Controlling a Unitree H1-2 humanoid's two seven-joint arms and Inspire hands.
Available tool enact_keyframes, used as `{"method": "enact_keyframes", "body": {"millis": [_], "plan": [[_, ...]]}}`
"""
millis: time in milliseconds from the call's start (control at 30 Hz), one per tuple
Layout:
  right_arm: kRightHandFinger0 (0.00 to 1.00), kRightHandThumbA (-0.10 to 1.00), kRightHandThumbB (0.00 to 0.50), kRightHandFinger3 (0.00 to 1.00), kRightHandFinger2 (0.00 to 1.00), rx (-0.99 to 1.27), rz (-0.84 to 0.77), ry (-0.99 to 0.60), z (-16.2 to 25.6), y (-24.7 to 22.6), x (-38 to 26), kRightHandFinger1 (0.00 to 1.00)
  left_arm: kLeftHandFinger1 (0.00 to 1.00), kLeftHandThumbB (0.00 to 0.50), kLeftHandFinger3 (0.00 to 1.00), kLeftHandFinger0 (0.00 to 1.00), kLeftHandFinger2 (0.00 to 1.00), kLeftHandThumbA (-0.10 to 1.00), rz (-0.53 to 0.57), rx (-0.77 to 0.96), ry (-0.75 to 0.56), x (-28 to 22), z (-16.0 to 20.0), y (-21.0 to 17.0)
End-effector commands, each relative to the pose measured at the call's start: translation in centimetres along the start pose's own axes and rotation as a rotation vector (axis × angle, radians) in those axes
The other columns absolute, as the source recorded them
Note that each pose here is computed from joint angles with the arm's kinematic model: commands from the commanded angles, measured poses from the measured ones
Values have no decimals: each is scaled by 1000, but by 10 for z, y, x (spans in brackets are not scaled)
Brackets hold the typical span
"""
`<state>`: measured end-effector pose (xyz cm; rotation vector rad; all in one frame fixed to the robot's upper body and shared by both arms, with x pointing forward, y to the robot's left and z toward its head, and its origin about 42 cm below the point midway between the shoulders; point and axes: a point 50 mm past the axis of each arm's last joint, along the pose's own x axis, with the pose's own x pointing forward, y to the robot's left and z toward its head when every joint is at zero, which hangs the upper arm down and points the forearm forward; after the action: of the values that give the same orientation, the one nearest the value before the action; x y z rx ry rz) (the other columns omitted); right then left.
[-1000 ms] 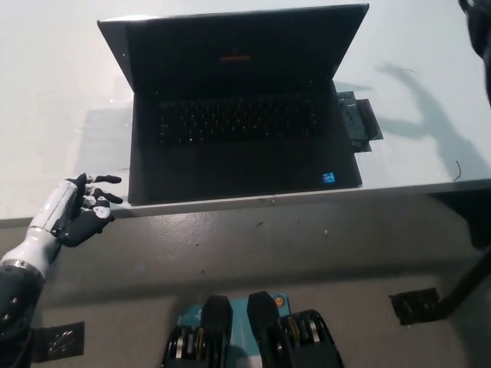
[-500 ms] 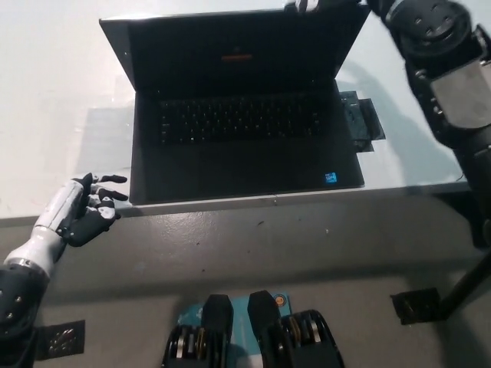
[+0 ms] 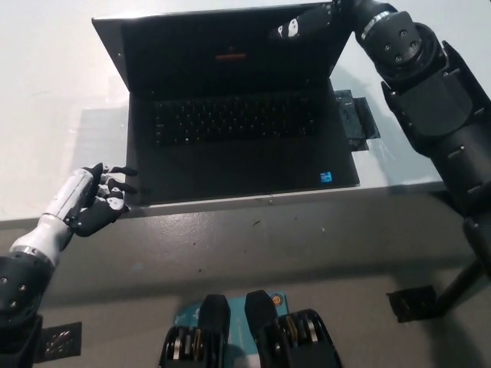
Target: The robot uses its right hand to push down on the lid of a laptop kept in the middle of the desk to close it
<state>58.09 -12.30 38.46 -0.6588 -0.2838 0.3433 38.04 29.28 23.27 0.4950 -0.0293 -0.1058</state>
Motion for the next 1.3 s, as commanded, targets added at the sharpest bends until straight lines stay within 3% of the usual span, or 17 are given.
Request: {"method": "enact_keyframes", "body": {"millis": [0,233,267,333,433,500,833,1100,1167,1267], "plan": [[1000,1000,417,918,826,-32,-4,-142,37,0,6,866,448,0,667,388,565,0,19,55,-54,5,15,19],[1000,1000,371,933,821,52,-12,-111,19,19,-8,847,431,3,656,366,547,-7,26,53,-51,6,15,20],[975,1000,341,944,824,55,2,-101,11,25,-15,840,422,0,654,356,540,-14,24,54,-57,6,14,20],[946,1000,339,942,823,74,12,-76,1,32,-23,836,427,0,656,359,546,-14,23,59,-60,6,14,20],[990,1000,310,950,826,137,15,-40,-9,42,-39,848,430,2,656,365,549,-2,29,60,-59,5,15,22],[1000,1000,331,969,835,148,20,-19,-15,46,-48,857,440,0,663,379,561,19,32,59,-56,6,16,22],[1000,1000,319,1000,907,219,-18,82,-30,44,-73,923,428,0,659,367,550,-12,35,57,-56,6,14,23],[1000,1000,329,1000,865,341,-75,153,-42,47,-76,900,444,0,672,378,567,10,32,62,-66,9,20,25],[1000,1000,359,1000,836,381,-80,187,-48,57,-83,888,435,0,667,366,557,-5,35,60,-70,9,21,25],[992,1000,347,1000,829,403,-74,194,-54,65,-85,884,458,0,676,396,571,-14,38,66,-66,9,21,27]]}}
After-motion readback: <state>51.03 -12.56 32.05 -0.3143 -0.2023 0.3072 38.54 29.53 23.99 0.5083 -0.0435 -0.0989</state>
